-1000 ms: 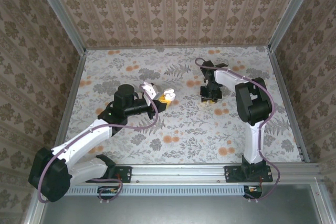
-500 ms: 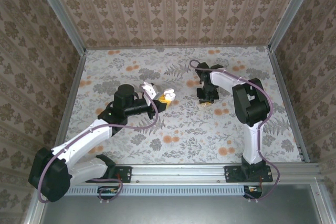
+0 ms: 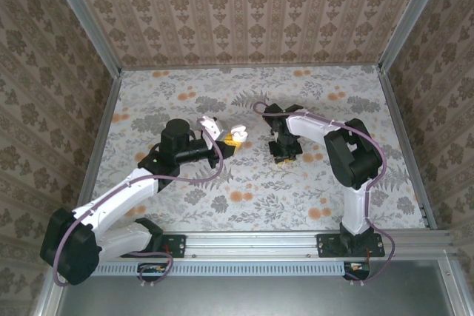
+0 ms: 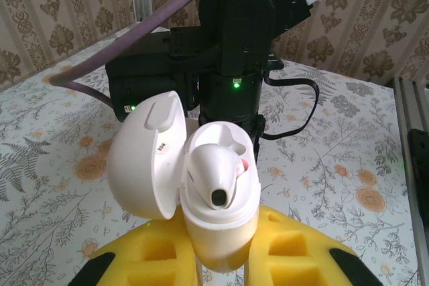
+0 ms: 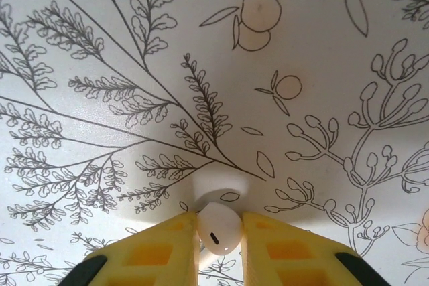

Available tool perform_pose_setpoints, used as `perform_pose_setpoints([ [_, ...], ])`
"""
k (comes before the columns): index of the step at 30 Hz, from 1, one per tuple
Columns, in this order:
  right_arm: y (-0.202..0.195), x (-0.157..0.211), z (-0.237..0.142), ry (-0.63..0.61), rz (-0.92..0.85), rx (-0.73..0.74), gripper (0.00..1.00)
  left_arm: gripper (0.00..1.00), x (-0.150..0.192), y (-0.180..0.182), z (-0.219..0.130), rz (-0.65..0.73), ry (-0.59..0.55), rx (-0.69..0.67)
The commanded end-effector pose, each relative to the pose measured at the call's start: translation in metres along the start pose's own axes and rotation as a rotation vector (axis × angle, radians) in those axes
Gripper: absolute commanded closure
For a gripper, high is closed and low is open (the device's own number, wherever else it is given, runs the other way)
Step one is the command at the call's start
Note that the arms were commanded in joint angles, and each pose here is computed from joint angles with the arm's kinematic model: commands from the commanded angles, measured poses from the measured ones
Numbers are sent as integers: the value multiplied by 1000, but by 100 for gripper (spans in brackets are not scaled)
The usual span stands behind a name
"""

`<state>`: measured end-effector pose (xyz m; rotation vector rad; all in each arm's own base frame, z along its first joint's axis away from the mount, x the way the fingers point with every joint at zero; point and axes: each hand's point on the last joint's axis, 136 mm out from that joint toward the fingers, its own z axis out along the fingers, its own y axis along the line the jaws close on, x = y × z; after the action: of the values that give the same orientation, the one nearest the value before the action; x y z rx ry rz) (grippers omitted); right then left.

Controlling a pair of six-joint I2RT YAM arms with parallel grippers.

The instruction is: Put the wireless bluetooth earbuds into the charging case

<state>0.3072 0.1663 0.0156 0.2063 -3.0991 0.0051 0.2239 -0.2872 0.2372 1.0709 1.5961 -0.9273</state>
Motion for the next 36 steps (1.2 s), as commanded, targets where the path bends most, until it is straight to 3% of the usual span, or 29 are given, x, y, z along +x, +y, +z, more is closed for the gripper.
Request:
perform_pose_setpoints([
  [1,5,11,-4,24,-19,-23,70,100,-2,-4,-6,-4,-14,-4],
  [4,6,11,-9,13,4,-30,66,100,-1,-4,-9,-7,-13,-16],
  [12,3,4,-19,-34,67,-32,65,100,-1,-4,-10,-4,-13,-22],
  [36,-4,-5,9,-1,93,41,74,100,1,-4,-9,6,-4,-22],
])
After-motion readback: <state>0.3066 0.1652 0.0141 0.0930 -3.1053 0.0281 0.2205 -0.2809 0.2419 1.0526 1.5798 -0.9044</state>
